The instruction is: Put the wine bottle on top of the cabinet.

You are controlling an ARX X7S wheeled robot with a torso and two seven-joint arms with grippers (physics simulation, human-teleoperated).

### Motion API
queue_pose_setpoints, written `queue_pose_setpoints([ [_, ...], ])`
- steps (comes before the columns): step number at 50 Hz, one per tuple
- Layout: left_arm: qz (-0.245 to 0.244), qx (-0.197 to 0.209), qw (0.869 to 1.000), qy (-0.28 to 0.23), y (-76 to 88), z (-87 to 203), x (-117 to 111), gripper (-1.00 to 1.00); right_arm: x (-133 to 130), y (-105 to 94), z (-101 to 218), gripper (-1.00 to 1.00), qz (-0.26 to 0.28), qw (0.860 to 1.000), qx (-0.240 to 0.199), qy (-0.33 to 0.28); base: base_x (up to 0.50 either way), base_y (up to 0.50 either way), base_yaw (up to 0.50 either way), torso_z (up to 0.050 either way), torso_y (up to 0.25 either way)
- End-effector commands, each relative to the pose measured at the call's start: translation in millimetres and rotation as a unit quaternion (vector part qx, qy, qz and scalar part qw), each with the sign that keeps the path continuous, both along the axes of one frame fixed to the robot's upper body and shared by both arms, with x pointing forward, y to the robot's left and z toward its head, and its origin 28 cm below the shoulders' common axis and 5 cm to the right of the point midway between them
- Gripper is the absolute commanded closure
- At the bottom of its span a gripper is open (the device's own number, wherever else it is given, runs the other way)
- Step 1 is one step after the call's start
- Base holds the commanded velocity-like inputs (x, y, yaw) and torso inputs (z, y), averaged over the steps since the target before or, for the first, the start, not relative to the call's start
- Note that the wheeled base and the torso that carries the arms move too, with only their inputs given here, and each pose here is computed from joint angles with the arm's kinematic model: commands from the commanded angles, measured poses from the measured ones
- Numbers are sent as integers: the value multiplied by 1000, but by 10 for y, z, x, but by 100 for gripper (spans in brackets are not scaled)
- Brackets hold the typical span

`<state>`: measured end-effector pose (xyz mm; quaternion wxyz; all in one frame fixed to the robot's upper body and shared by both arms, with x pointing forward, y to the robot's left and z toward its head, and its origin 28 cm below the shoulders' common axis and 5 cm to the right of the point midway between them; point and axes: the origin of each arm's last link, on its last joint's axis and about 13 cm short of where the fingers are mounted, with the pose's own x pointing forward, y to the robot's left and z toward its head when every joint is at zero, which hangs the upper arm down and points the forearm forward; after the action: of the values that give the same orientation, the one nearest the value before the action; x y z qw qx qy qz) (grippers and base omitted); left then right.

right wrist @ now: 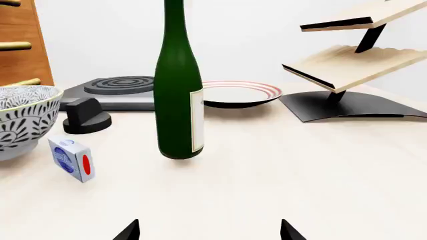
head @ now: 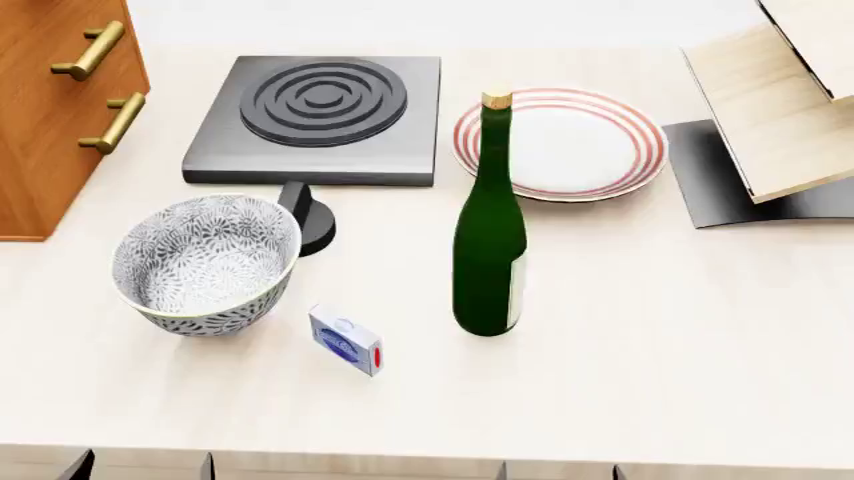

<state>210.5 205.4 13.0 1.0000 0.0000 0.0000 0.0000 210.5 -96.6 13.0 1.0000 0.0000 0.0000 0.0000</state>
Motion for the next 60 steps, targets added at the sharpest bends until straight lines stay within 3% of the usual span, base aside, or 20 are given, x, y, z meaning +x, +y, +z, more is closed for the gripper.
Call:
queue_pose_setpoints([
  [1, 0, 0, 1000, 0, -2, -3, 5, -100, 2, 5, -6, -100, 0, 1000, 0, 0, 0, 0, 0, 0, 0],
  [19, 11, 4, 1000, -3, -2, 18, 11, -100, 4, 2, -7, -100, 1, 1000, -1, 3, 0, 0, 0, 0, 0],
  [20, 20, 53, 997, -57, 64, 103, -41, -100, -22, -92, 219, -100, -35, 993, 30, -111, 0, 0, 0, 0, 0],
  [21, -3, 16, 1000, 5, -11, 10, 10, -100, 3, 2, -6, -100, 1, 1000, -1, 4, 0, 0, 0, 0, 0],
  [50, -5, 17, 1000, 1, -16, 31, -5, -100, 1, -9, -4, -100, -4, 1000, -4, 3, 0, 0, 0, 0, 0],
  [60, 3, 43, 999, -28, -13, 218, -45, -100, -35, -5, 174, -100, -9, 1000, -7, -20, 0, 0, 0, 0, 0],
])
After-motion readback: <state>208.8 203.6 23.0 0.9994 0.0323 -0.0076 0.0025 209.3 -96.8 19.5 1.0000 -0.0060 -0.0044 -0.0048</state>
